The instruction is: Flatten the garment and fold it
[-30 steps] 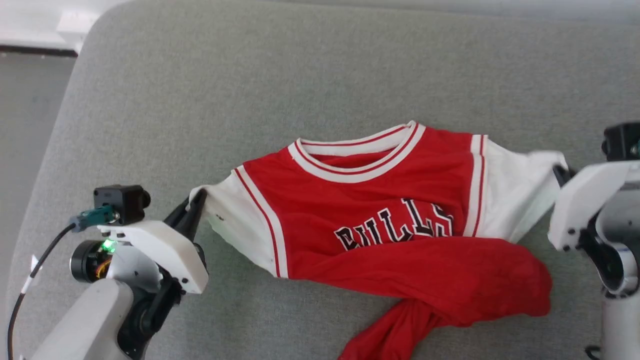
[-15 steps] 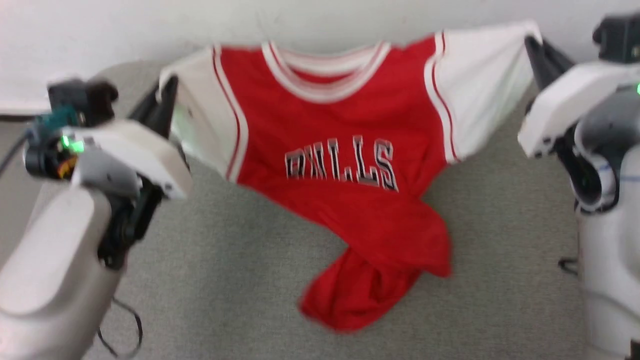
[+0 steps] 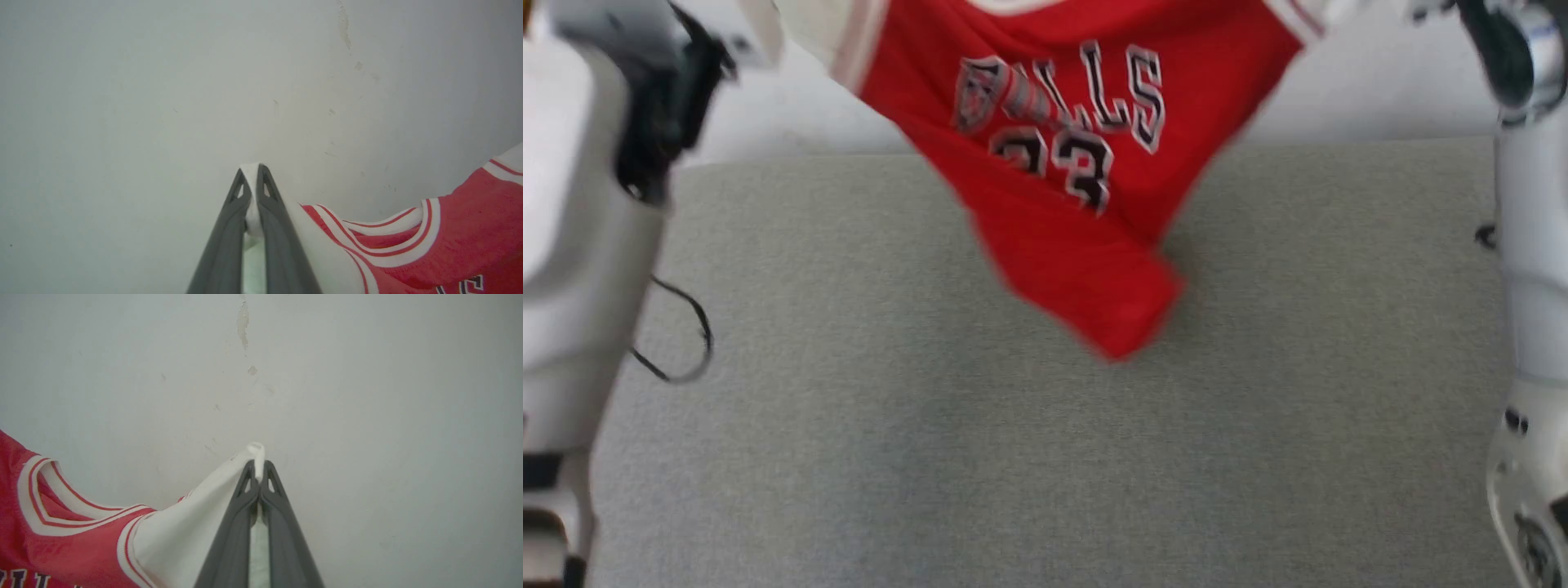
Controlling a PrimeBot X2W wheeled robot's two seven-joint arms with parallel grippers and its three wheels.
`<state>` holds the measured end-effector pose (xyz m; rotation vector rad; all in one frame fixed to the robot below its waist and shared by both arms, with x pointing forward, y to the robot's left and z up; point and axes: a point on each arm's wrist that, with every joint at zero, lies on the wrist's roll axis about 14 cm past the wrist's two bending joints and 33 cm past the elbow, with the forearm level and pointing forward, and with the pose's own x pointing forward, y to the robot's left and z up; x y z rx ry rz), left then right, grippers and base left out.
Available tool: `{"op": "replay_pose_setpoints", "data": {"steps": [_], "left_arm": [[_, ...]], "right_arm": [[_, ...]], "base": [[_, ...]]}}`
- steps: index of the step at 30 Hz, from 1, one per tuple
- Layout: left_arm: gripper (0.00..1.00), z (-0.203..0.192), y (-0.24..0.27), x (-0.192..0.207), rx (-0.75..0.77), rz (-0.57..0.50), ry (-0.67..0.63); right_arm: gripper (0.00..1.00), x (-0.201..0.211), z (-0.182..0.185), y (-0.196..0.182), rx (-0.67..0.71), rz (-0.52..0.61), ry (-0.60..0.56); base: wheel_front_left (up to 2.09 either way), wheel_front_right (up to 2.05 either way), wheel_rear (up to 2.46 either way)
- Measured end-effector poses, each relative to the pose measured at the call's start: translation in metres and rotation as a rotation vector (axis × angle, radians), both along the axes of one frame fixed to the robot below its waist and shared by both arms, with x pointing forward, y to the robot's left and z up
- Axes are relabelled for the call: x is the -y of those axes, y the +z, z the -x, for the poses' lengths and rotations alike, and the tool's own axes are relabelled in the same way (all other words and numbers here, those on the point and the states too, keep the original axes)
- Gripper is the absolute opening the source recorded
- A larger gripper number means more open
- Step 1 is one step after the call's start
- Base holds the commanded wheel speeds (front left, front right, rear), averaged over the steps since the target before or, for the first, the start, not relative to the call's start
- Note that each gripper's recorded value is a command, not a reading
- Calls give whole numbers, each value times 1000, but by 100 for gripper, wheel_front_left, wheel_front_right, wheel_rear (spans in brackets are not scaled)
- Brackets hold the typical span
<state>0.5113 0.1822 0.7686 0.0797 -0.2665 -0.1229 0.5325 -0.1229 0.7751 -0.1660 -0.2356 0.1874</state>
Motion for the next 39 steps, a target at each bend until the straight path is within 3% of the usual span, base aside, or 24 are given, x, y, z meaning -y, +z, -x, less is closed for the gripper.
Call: {"op": "replay_pose_setpoints", "data": {"steps": [8, 19, 28, 32, 39], "left_arm": [[0, -24, 53, 0, 68, -13, 26], [0, -76, 39, 13, 50, 15, -2], [0, -118, 66, 22, 258, 67, -59], [0, -137, 64, 28, 368, 75, -95], [0, -181, 9, 40, 397, 97, -164]], "right_arm": [[0, 13, -11, 41, 69, 61, -71], [0, 21, -52, 37, 59, 124, -121], [0, 24, -101, 41, 175, 236, -164], [0, 26, -128, 30, 215, 278, -177], [0, 25, -178, -37, 173, 349, -174]], "base": [[0, 0, 0], [0, 0, 0], [0, 0, 0], [0, 0, 0], [0, 0, 0]]}}
